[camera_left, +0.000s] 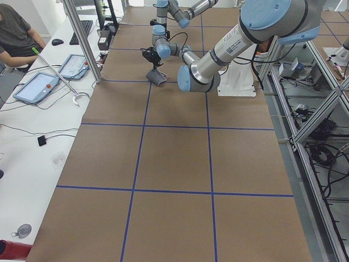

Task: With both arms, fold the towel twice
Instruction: 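Open the left gripper and raise it away from the towel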

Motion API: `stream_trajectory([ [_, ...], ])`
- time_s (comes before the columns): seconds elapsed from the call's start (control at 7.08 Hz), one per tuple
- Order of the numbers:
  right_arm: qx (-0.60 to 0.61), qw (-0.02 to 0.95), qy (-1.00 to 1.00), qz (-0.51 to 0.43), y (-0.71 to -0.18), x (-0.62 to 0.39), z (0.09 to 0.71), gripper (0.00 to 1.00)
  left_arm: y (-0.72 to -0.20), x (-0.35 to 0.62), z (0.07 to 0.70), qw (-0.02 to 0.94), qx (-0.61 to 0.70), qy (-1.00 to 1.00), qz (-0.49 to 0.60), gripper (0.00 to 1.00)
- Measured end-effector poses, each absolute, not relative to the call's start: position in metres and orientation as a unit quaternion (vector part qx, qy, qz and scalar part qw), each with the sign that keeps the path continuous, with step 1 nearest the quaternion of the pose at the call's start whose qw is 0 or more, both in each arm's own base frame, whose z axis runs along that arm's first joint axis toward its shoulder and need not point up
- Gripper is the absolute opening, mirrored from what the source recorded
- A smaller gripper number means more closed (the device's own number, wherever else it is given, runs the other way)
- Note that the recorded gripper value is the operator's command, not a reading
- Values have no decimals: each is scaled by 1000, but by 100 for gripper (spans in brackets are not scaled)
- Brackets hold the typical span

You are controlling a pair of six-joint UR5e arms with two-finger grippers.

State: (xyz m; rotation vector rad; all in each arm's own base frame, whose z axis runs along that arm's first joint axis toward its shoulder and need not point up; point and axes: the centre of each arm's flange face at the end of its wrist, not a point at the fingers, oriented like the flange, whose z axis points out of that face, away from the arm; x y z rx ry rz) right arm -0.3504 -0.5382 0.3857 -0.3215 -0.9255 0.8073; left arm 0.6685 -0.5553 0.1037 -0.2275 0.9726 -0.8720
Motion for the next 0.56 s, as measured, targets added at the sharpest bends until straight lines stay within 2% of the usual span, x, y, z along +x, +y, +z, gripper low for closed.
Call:
stream_trajectory([
  [0.14, -148, 806, -432, 377, -539, -348, 387, 100, -551, 675, 104, 788, -99, 455, -404, 76],
  [0.28, -145, 808, -431, 374, -541, -346, 389, 100, -549, 678, 102, 786, -94, 459, -403, 100],
  [0.56, -143, 810, -430, 371, -542, -345, 391, 100, -555, 671, 94, 783, -84, 473, -395, 100],
])
